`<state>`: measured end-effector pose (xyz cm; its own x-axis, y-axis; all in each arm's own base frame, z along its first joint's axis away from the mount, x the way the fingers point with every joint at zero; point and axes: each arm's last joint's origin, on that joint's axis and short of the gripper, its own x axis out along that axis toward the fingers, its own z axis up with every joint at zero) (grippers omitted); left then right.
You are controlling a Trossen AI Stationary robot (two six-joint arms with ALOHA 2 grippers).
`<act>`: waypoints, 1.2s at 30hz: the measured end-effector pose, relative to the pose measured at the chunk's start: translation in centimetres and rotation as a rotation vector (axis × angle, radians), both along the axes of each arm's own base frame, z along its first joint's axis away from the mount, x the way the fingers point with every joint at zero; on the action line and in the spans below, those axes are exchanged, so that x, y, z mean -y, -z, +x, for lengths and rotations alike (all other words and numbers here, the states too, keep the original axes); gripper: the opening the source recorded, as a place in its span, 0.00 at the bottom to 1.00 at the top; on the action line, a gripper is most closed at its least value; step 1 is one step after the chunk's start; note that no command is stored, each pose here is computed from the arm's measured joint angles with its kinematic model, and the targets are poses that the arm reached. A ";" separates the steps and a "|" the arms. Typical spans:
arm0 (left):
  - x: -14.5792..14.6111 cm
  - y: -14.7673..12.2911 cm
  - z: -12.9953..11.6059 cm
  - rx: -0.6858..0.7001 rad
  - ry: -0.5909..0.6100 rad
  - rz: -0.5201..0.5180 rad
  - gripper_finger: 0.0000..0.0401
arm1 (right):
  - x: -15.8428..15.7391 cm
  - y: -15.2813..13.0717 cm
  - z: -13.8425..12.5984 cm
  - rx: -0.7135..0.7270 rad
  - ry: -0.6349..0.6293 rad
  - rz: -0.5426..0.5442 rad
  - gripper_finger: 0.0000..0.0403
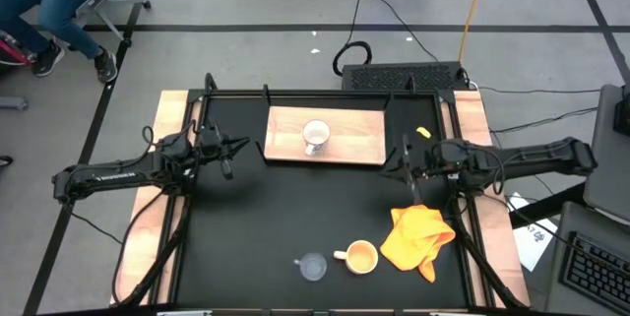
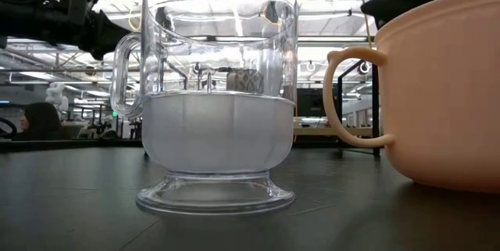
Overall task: Stack small to large cups/mugs on shelf
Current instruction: Put the gray patterned mug on the shelf
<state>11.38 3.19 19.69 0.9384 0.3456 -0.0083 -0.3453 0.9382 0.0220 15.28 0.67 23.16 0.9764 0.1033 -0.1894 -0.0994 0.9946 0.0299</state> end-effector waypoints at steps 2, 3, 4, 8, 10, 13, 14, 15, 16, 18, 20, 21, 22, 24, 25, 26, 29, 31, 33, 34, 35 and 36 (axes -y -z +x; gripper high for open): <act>0.0 -0.1 0.0 0.005 0.000 0.001 0.06 | -0.2 0.7 0.0 0.012 -0.012 -0.005 0.00; 0.0 -0.1 0.0 0.005 0.000 0.002 0.06 | -0.2 1.1 -0.1 0.017 -0.017 -0.009 0.00; 0.0 0.0 0.0 0.004 0.000 0.002 0.06 | -0.3 1.5 -0.1 0.021 -0.022 -0.017 0.00; 0.0 0.0 0.0 -0.002 0.000 0.000 0.06 | -0.3 2.4 -0.4 0.035 -0.030 -0.051 0.00; 0.0 0.0 0.0 0.002 0.000 0.001 0.06 | -0.3 2.7 -0.5 0.036 -0.030 -0.051 0.00; 0.0 -0.2 0.0 0.019 0.000 0.006 0.06 | -0.3 3.0 -0.7 0.030 -0.026 -0.036 0.00; 0.0 -0.2 0.0 0.020 0.001 0.006 0.06 | -0.2 3.1 -0.7 0.029 -0.025 -0.031 0.00; 0.0 -0.2 0.0 0.021 0.002 0.005 0.06 | -0.2 3.2 -0.7 0.027 -0.024 -0.029 0.00; 0.0 -0.3 0.0 0.030 0.011 0.006 0.06 | -0.2 3.2 -0.7 0.026 -0.024 -0.027 0.00; 0.1 -0.7 0.1 0.071 0.042 0.017 0.06 | -0.2 3.2 -0.7 0.028 -0.024 -0.027 0.00; 0.1 -1.1 0.3 0.118 0.057 0.020 0.06 | -0.2 3.2 -0.7 0.027 -0.024 -0.027 0.00; 0.1 -1.3 0.4 0.140 0.059 0.016 0.06 | -0.2 3.2 -0.7 0.028 -0.024 -0.027 0.00; 0.0 -1.6 0.5 0.154 0.060 0.012 0.06 | -0.2 3.2 -0.7 0.028 -0.024 -0.026 0.00; -0.1 -2.3 1.0 0.149 0.064 -0.009 0.06 | -0.2 3.2 -0.7 0.027 -0.024 -0.026 0.00; -0.1 -2.8 1.3 0.144 0.065 -0.022 0.06 | -0.2 3.2 -0.7 0.027 -0.024 -0.026 0.00; -0.2 -3.2 1.6 0.140 0.068 -0.031 0.06 | -0.2 3.2 -0.7 0.027 -0.024 -0.026 0.00; -0.5 -4.7 2.9 0.116 0.075 -0.032 0.06 | -0.2 3.2 -0.7 0.027 -0.024 -0.026 0.00; -0.8 -5.9 3.9 0.099 0.067 -0.019 0.06 | -0.2 3.2 -0.7 0.027 -0.024 -0.026 0.00; -1.1 -7.4 5.0 0.079 0.063 0.003 0.06 | -0.2 3.1 -0.7 0.027 -0.024 -0.026 0.00; -1.2 -8.2 5.5 0.062 0.062 0.013 0.07 | -0.2 3.2 -0.7 0.027 -0.024 -0.026 0.00; -1.4 -8.8 6.1 0.041 0.059 0.017 0.07 | -0.2 3.2 -0.7 0.027 -0.024 -0.026 0.00; -1.5 -9.4 6.7 0.023 0.056 0.024 0.08 | -0.2 3.2 -0.7 0.027 -0.024 -0.026 0.00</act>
<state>18.08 4.72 29.11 0.9560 0.2927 0.0209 -0.2933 0.9553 0.0379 14.54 0.91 20.00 0.9785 0.1219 -0.1663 -0.1233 0.9924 0.0014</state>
